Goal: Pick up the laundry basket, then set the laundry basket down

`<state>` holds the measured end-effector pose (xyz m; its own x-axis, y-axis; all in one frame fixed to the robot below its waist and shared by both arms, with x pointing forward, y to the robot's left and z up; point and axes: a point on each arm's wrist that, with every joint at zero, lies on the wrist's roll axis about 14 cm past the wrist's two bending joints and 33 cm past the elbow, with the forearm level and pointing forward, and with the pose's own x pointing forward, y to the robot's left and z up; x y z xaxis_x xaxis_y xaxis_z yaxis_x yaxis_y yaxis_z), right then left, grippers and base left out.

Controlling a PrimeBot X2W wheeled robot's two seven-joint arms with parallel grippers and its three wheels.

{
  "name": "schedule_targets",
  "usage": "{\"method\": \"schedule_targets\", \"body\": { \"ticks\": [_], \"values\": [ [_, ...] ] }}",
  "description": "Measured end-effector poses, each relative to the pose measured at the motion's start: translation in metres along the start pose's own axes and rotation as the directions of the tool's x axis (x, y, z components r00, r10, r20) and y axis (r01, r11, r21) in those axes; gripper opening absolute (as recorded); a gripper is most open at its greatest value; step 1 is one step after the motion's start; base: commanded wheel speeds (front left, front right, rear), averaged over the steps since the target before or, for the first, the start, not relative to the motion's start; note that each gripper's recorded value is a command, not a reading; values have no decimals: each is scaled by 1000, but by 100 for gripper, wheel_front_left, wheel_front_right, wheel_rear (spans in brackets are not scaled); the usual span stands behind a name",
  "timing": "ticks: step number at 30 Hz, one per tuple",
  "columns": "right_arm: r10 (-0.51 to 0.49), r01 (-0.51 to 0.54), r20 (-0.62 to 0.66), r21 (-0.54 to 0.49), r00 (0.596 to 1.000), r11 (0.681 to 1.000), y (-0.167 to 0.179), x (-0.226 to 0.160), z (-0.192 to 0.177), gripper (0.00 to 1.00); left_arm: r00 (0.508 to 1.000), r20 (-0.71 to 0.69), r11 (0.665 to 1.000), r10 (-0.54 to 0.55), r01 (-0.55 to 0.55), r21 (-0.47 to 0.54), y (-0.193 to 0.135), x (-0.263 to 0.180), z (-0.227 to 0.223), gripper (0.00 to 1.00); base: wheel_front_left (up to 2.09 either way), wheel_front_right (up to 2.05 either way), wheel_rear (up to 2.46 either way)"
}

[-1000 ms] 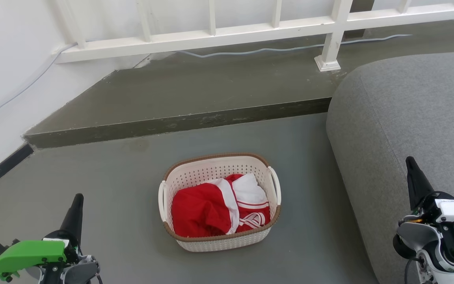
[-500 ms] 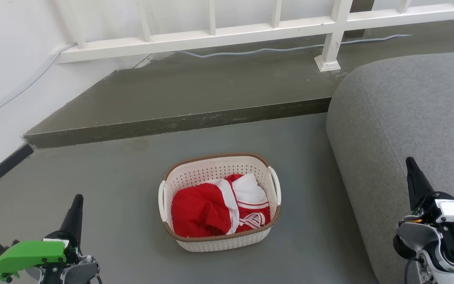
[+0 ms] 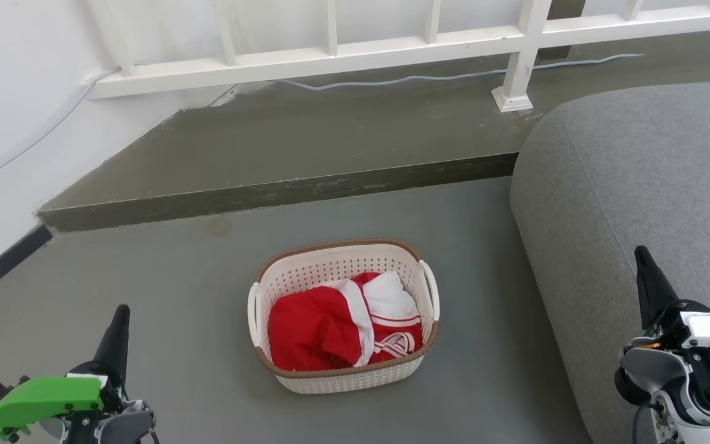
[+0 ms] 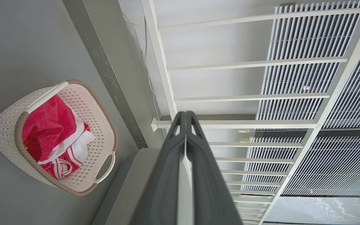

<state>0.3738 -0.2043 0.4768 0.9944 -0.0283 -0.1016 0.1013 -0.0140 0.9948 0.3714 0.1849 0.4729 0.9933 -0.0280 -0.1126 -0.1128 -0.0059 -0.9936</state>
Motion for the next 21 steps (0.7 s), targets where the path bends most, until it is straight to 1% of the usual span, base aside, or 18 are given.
{"method": "schedule_targets", "body": {
  "ticks": [21],
  "values": [
    [-3,3,2,1,1000,1000,-1,0,1,0,1000,3,1000,1,-1,-1,1,0,1,0,0,0,0]
  ]
}}
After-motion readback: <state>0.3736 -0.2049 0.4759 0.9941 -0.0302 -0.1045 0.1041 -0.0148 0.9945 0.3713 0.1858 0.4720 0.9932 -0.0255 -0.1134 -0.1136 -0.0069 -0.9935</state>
